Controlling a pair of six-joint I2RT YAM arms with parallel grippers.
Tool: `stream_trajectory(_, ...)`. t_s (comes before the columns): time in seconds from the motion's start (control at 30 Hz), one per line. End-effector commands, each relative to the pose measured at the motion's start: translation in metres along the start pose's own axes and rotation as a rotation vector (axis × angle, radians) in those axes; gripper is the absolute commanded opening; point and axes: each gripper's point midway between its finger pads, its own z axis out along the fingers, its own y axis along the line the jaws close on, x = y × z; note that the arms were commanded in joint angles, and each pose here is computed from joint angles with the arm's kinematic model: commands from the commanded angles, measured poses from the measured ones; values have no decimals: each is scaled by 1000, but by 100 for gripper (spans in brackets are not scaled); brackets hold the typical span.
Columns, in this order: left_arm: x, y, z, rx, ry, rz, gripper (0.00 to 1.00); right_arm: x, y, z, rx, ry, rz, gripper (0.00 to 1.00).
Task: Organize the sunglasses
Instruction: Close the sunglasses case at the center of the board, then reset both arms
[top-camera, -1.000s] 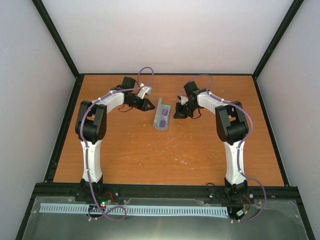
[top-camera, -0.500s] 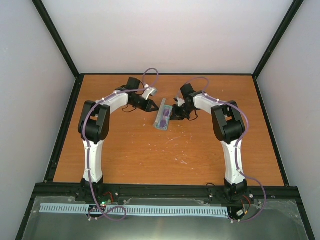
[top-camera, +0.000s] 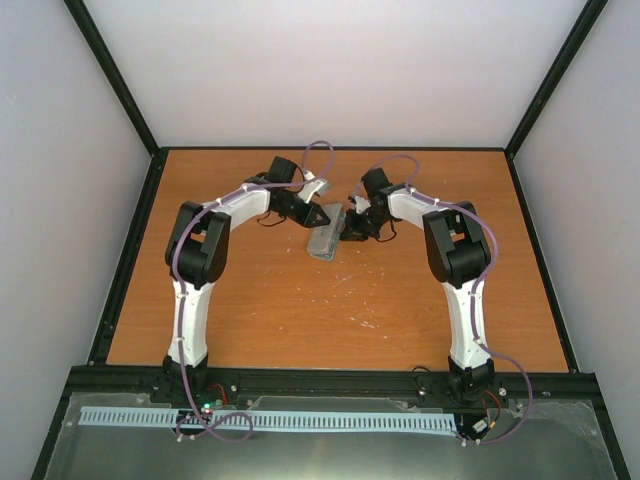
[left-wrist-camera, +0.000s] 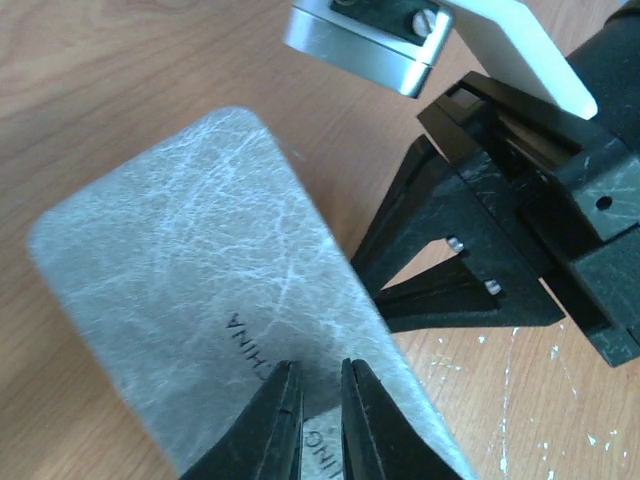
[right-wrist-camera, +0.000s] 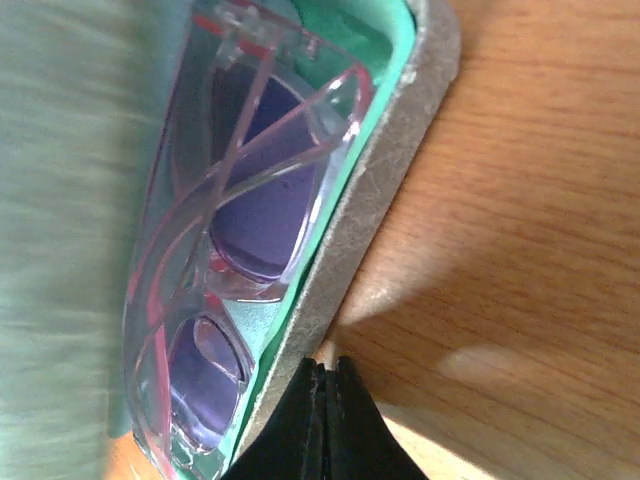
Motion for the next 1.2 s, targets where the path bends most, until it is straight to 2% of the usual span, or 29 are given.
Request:
stream_trajectory(0.0, 12, -16, 27, 45, 59, 3, 14, 2, 14, 1, -41, -17, -58, 3)
stream_trajectory(0.23, 14, -15, 24, 22, 72, 18, 14, 8, 12, -12, -9, -30, -68, 3)
stream_trajectory(0.3, 7, -17, 18, 5, 56, 28, 17, 9, 11, -20, 13, -41, -69, 4)
stream_trajectory(0.37, -8, -20, 4, -23, 17, 45, 29, 9, 9, -36, 56, -78, -69, 10)
stream_trajectory(0.43, -29, -25, -19, -46, -40, 73, 56, 12, 7, -56, 83, -116, -61, 18)
stream_trajectory(0.47, -41, -27, -32, -64, -70, 86, 64, 13, 7, -68, 94, -135, -58, 24)
stream_trajectory(0.5, -53, -28, -48, -91, -102, 98, 83, 14, 7, -80, 107, -160, -56, 34)
stream_trajectory(0.53, -62, -27, -63, -127, -127, 104, 97, 16, 4, -92, 129, -180, -46, 43)
stream_trajectory(0.63, -79, -16, -117, -292, -194, 106, 99, 28, -9, -130, 217, -224, -18, 58)
stream_trajectory(0.73, -59, 10, -163, -454, -175, 72, 100, 43, -26, -165, 314, -262, 2, 74)
stream_trajectory(0.87, 12, 50, -209, -582, -94, -59, 99, 63, -53, -189, 397, -258, 59, 78)
stream_trajectory(1.0, 67, 60, -235, -687, -42, -107, 100, 75, -71, -202, 435, -256, 125, 79)
stream_trajectory(1.17, 98, 52, -243, -728, -20, -120, 99, 76, -78, -210, 449, -278, 168, 79)
